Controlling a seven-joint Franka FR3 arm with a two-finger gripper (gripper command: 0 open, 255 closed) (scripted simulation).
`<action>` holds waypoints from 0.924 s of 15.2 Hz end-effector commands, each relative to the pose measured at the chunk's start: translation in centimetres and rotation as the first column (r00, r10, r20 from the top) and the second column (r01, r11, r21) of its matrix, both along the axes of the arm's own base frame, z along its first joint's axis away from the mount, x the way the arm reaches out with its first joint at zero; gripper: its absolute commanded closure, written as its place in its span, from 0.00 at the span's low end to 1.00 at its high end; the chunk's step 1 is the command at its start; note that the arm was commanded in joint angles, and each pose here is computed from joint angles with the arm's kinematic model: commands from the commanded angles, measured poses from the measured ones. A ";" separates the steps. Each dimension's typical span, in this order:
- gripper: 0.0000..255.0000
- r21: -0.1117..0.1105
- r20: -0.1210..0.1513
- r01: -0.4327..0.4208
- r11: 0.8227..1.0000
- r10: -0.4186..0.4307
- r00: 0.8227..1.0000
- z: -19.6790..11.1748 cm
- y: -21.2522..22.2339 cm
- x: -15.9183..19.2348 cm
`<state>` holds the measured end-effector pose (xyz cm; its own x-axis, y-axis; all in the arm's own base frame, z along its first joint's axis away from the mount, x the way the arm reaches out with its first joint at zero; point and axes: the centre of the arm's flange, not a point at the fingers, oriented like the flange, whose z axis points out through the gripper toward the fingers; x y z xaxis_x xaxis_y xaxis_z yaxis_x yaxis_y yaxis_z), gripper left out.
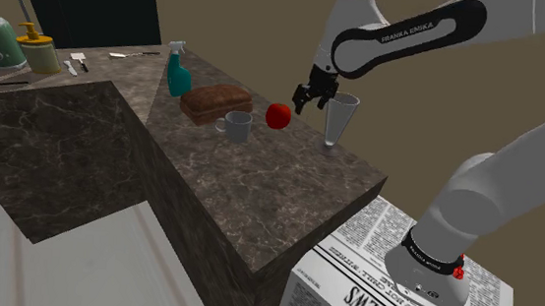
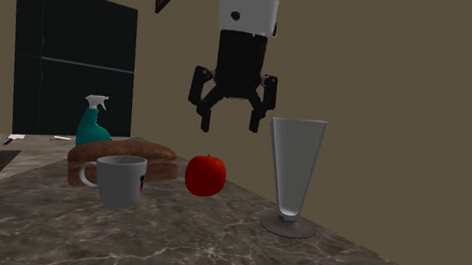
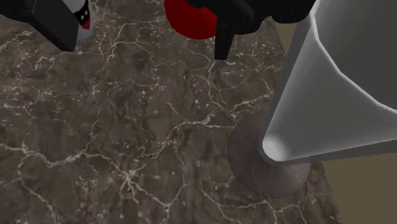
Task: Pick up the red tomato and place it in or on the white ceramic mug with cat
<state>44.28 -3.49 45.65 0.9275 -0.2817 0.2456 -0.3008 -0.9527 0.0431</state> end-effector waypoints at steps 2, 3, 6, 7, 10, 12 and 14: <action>0.00 0.002 0.063 0.072 0.997 -0.072 0.995 -1.6 -1.1 2.7; 0.00 0.003 0.083 0.095 0.995 -0.095 0.992 -2.1 -1.5 3.7; 0.00 0.009 0.142 0.164 0.986 -0.164 0.976 -3.3 -2.8 6.4; 0.00 0.012 0.162 0.187 0.982 -0.187 0.969 -3.7 -3.2 7.4; 0.00 0.024 0.219 0.255 0.967 -0.253 0.942 -4.6 -4.8 10.1; 0.00 0.032 0.250 0.291 0.956 -0.289 0.924 -5.1 -5.7 11.6; 0.00 0.032 0.250 0.291 0.956 -0.289 0.924 -6.0 -5.9 12.0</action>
<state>56.04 -9.18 40.08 0.7194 -0.5233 0.4568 -0.5617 -0.8251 -0.0607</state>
